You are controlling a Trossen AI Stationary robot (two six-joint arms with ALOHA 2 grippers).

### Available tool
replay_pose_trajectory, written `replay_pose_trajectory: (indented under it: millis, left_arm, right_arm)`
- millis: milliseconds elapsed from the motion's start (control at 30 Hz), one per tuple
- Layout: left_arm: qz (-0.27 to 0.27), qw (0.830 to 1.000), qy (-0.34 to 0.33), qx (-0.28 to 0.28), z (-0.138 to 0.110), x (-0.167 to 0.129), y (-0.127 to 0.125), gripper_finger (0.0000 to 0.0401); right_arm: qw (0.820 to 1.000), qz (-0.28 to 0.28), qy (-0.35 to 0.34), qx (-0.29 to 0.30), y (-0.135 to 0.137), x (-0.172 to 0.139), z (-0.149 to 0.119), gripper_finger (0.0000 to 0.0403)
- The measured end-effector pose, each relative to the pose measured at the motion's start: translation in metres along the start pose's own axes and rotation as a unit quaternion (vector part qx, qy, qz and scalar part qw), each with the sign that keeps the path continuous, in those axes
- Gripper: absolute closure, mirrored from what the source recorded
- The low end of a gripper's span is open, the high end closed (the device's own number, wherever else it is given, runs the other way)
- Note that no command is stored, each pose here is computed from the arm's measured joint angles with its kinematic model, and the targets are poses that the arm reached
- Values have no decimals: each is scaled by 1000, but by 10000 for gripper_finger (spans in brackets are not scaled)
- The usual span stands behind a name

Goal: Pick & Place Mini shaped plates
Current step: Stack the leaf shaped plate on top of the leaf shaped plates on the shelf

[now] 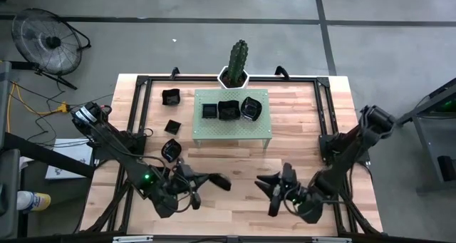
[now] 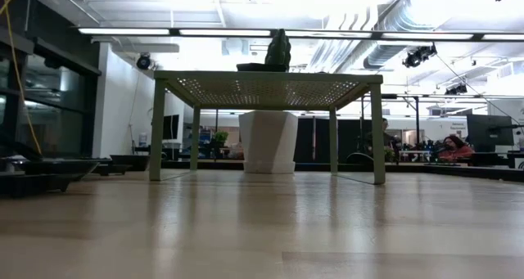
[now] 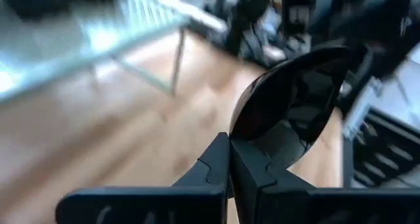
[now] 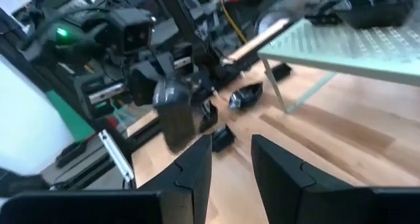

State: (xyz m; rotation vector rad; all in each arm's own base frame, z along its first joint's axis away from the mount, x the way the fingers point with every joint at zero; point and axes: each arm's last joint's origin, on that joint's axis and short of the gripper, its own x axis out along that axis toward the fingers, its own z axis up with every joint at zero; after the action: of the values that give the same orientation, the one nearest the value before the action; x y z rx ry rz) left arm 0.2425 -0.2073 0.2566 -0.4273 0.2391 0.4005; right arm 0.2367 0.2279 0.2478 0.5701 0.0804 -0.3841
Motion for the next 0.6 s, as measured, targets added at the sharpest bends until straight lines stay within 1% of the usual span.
replay_pose_trajectory:
  millis: [167, 233, 400, 600]
  left_arm:
    - [44, 996, -69, 43, 14, -2, -5, 401]
    - [60, 993, -90, 43, 17, -3, -5, 401]
    - [89, 987, -125, 41, 19, -3, -4, 401]
    - [113, 984, -132, 30, 27, 12, 3, 401]
  right_arm:
    - [999, -16, -46, -17, 5, 11, -14, 299]
    - [998, -22, -52, -29, 4, 16, -16, 299]
    - [997, -32, -56, -34, 1, 27, -13, 299]
    - [995, -37, -63, -67, -1, 41, -4, 299]
